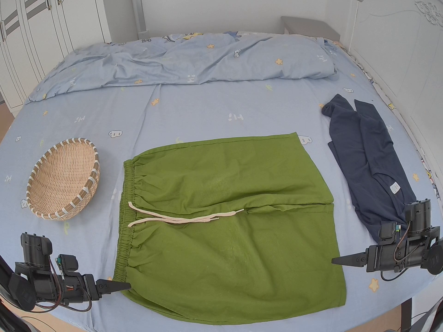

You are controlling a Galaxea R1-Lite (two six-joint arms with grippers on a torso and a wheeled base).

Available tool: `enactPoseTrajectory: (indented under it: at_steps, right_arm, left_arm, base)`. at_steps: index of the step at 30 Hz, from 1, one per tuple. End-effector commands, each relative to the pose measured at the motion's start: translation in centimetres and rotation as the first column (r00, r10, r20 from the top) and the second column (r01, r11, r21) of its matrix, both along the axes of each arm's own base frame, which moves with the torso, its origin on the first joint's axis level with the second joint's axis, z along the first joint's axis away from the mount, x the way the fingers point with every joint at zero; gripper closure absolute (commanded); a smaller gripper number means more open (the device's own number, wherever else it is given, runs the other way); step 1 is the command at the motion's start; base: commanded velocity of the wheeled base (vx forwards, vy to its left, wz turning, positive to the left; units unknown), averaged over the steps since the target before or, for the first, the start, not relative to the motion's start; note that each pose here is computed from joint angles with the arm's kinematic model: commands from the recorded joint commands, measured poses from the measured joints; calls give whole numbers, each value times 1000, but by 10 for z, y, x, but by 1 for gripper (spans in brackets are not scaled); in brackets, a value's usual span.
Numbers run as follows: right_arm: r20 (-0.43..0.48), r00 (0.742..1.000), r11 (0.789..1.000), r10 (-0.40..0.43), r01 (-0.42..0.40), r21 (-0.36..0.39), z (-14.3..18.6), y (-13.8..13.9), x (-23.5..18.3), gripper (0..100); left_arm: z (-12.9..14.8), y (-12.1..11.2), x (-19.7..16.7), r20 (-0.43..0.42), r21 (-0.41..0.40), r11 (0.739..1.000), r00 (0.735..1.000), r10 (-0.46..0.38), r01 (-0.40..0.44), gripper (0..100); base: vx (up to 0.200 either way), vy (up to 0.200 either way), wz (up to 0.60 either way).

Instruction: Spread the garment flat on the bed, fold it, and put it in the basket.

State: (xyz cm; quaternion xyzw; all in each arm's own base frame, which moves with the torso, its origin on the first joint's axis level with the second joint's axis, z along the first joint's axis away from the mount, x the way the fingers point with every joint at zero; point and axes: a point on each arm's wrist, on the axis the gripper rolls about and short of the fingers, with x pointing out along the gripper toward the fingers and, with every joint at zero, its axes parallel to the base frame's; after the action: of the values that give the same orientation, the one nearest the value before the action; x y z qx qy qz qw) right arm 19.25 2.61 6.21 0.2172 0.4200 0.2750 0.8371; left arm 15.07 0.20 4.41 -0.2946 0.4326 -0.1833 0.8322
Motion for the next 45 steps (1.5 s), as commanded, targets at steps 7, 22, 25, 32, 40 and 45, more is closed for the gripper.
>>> enactPoseTrajectory:
  at_steps: [7,22,25,32,40,45]
  right_arm:
    - [26,1000,1000,3,-3,3,5,0,-4,0]
    - [3,1000,999,-26,26,22,6,-1,-6,0]
    - [-19,1000,1000,-23,24,19,3,-1,-9,0]
    - [-143,990,1000,6,-5,3,-20,0,-25,0]
    - [-207,973,991,106,-120,-52,-42,3,-36,0]
    - [-233,966,991,110,-125,-51,-44,3,-43,0]
  left_arm:
    - [-24,-3,15,-41,8,999,998,-47,47,0]
    - [-19,-9,23,-2,-42,999,1000,-17,17,100]
    - [-20,-9,20,-34,-41,999,999,-15,14,100]
    - [-16,-1,2,-97,-16,1000,995,2,-4,100]
    - [-19,4,-3,-94,26,999,995,-22,25,100]
    - [-18,4,-2,-89,29,999,996,-22,25,100]
  base:
    - [0,0,0]
    - [0,0,0]
    - [0,0,0]
    - [0,0,0]
    - [0,0,0]
    - [0,0,0]
